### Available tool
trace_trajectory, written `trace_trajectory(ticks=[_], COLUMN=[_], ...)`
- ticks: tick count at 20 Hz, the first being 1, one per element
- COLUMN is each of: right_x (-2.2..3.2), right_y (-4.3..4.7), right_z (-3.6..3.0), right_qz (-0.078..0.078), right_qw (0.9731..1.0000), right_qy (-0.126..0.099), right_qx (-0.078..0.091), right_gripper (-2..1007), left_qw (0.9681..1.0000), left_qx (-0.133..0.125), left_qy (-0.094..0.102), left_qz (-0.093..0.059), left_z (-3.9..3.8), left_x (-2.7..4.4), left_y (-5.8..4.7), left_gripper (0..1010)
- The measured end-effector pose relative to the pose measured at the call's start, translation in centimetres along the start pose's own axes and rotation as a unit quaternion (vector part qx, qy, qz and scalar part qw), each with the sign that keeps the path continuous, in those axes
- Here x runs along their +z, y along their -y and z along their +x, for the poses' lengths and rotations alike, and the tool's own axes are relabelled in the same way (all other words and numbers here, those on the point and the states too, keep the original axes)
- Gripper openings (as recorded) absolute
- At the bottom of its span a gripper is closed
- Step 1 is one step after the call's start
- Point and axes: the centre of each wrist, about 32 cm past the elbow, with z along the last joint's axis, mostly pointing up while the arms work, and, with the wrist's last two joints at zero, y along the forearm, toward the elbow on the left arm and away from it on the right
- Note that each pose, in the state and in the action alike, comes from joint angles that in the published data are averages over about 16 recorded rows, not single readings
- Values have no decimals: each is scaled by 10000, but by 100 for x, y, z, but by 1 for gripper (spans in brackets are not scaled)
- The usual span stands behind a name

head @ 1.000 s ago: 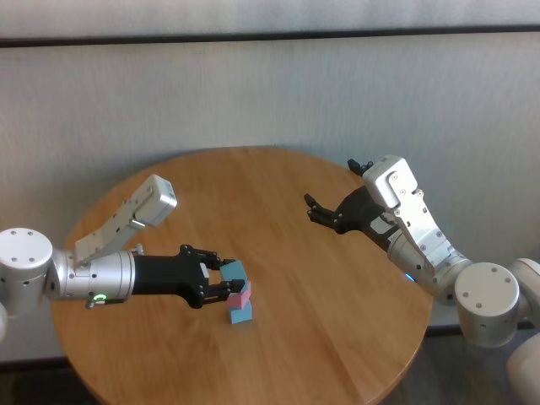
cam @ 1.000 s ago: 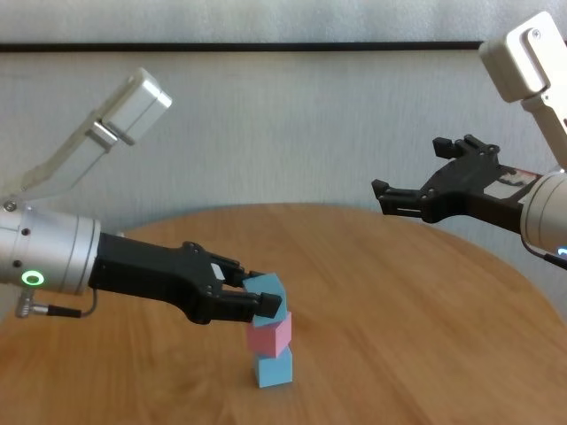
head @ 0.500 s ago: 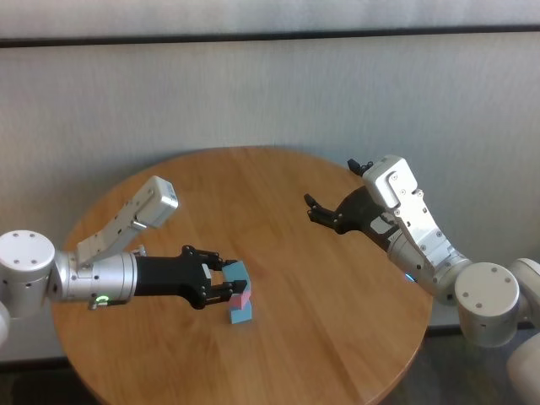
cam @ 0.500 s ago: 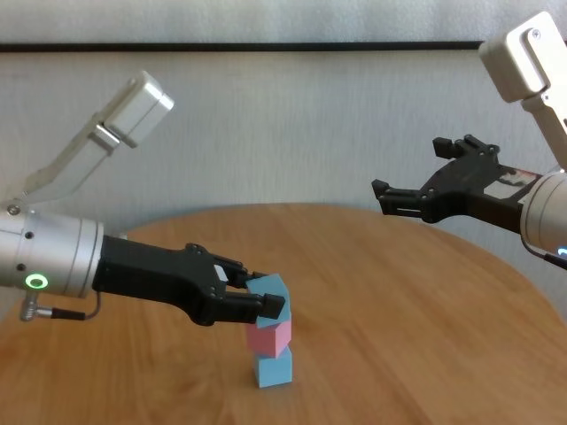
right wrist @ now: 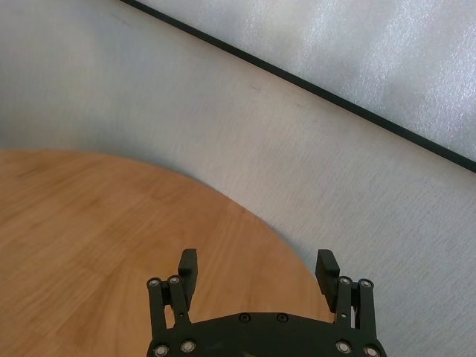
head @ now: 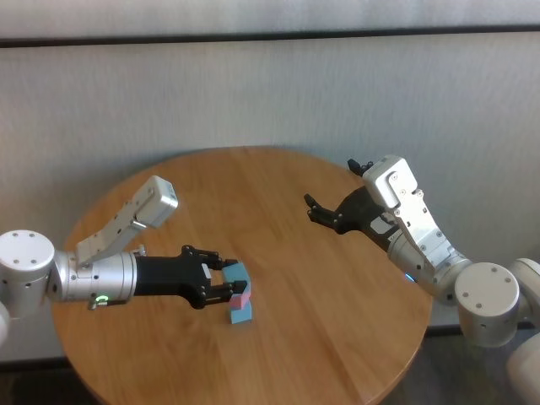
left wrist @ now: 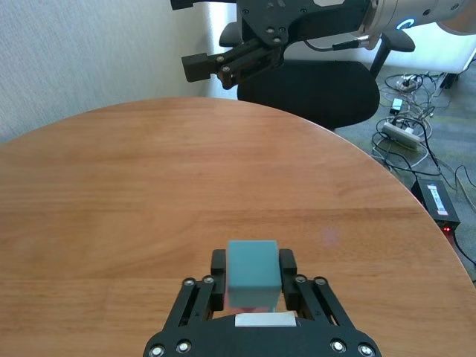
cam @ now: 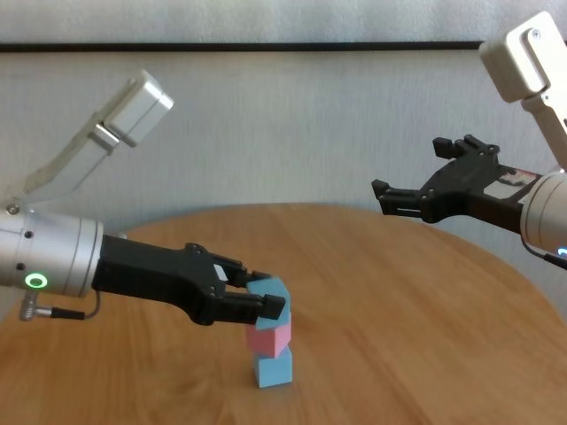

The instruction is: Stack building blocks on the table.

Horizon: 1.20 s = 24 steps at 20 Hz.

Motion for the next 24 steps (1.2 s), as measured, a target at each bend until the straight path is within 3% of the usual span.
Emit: trace_trajectory(ticks=[5,10,17,21,24], right_x=[0,0,0,0,0], right_y=[0,0,0,0,0], right_z=[0,0,0,0,0], right_qz=[0,0,0,0,0], right_qw=[10000,10000,10000,10000,10000], right_qy=[0,0,0,0,0], right_qx=[0,0,0,0,0], right_gripper=[1001,1001,1001,1001,1001], left_qw=[10000,9999,9978,9943,9908], left_qx=[8,56,188,478,765], left_qy=[3,15,52,97,117], left_qz=[-11,-159,-626,-950,-1112], left_z=[-3,-26,-98,-165,-225], left_x=[2,-7,-35,-50,-66], left_y=[-2,-12,-29,-75,-123], left_gripper=[604,769,938,987,1002])
